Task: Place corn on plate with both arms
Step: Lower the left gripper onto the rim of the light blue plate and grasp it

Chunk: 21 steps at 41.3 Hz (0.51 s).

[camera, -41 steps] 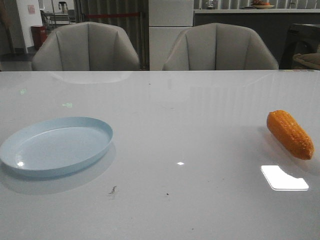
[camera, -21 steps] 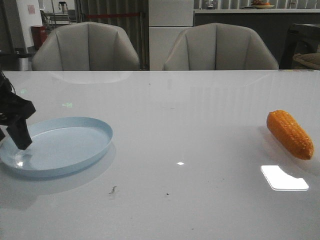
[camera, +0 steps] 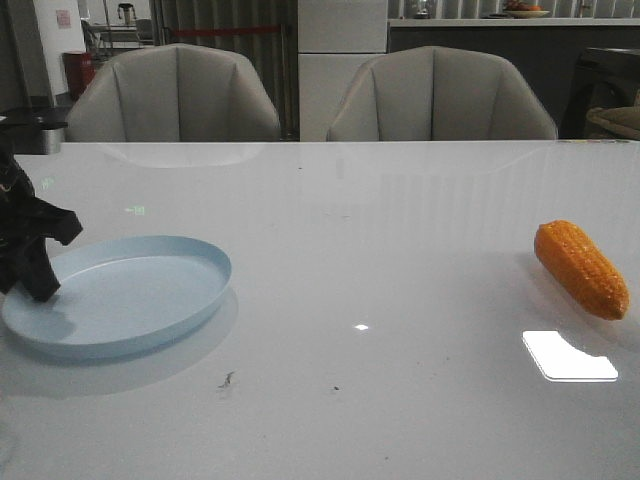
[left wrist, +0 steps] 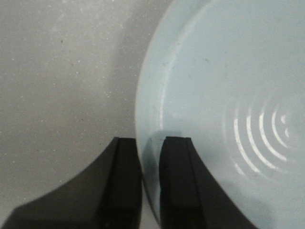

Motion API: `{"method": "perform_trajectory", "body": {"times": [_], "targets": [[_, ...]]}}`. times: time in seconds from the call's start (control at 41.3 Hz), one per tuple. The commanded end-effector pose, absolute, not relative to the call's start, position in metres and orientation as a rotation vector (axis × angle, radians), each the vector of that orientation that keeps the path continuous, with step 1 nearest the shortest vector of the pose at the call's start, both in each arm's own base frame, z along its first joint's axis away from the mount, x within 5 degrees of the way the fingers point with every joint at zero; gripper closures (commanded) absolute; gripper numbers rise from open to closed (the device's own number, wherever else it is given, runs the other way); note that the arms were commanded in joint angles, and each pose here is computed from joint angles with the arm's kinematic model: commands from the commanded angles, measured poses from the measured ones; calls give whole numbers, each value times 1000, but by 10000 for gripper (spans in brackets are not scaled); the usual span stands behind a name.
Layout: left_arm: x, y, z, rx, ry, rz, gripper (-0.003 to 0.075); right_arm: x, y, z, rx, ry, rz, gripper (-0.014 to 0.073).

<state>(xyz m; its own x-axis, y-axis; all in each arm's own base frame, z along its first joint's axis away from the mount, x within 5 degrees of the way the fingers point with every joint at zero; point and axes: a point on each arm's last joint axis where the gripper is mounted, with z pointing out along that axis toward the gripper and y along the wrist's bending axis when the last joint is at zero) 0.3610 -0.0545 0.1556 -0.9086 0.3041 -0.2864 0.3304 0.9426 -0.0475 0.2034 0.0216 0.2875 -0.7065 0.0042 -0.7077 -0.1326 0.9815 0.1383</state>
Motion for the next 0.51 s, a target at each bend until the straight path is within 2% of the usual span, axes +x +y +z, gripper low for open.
{"method": "perform_trajectory", "body": {"times": [0.0, 0.339, 0.484], "targets": [[363, -56, 168, 473, 2784, -132, 635, 207, 22, 304, -73, 2256, 233, 59], [359, -56, 169, 442, 2826, -147, 631, 207, 22, 304, -74, 2260, 234, 59], [357, -55, 178, 443, 2808, -147, 631, 207, 22, 304, -74, 2260, 234, 59]]}}
